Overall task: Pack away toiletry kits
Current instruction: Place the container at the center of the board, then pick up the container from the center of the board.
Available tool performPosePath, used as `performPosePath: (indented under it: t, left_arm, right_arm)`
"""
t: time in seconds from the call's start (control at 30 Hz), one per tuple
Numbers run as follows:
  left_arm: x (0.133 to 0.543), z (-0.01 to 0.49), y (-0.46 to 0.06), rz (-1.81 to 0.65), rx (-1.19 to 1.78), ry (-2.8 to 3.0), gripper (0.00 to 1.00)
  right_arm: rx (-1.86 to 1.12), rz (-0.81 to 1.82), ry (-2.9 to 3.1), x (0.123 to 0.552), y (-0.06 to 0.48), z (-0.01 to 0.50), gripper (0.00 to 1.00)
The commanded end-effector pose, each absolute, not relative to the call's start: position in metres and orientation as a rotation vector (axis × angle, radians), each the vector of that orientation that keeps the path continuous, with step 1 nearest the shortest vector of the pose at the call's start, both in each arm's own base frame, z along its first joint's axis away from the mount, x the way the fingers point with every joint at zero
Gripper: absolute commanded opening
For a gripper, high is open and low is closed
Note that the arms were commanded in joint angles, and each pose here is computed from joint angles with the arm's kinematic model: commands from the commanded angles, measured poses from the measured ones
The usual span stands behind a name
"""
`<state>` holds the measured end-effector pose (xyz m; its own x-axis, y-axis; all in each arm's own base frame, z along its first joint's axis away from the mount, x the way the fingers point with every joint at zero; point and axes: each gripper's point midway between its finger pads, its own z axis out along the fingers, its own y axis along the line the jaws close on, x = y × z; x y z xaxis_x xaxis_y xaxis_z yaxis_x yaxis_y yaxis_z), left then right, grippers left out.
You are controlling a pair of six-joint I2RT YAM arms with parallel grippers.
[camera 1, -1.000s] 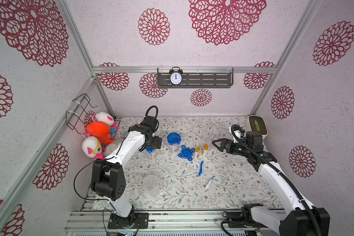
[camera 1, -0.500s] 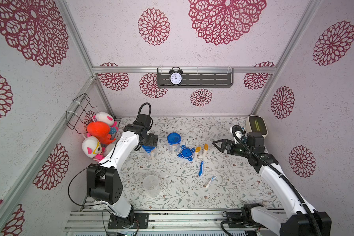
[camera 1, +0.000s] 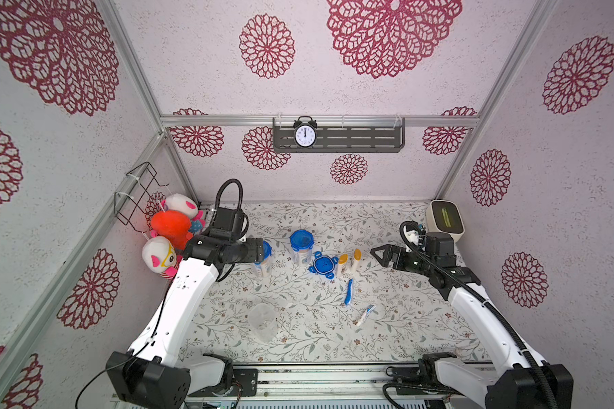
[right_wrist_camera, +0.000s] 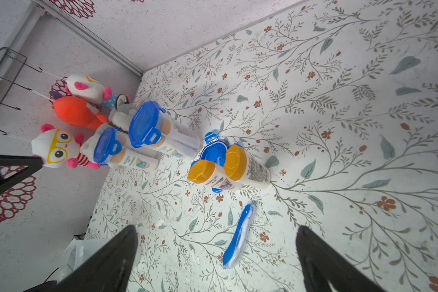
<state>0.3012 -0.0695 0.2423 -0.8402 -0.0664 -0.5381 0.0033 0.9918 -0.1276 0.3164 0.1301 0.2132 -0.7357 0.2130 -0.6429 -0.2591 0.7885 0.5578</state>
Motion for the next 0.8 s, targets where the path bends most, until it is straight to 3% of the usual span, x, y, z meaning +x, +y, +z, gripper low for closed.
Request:
performPosePath:
  t: [0.0,0.2,0.37,0.5,0.77]
  left_arm:
    - [0.252,0.226,-0.072,-0.217,-0.029,2.778,0.79]
    - [0.209,0.209,-0.065,-0.157,-0.068,2.965,0.64]
    - [0.186,0.216,-0.079,-0.315,-0.066,2.931,0.48]
    - [0.164,0.209,-0.083,-0.342,-0.108,2.972,0.47]
    - [0.154,0.182,-0.090,-0.268,-0.230,2.976,0.55]
  right_arm:
    - [-0.061,0.788,2.254,0.317,0.128,0.210,0.99]
    - [-0.057,0.782,2.278,0.318,0.128,0.198,0.99]
    - [-0.044,0.789,2.269,0.325,0.129,0.196,0.99]
    - [-0.045,0.815,2.244,0.330,0.133,0.202,0.99]
    - [-0.065,0.842,2.222,0.334,0.137,0.207,0.99]
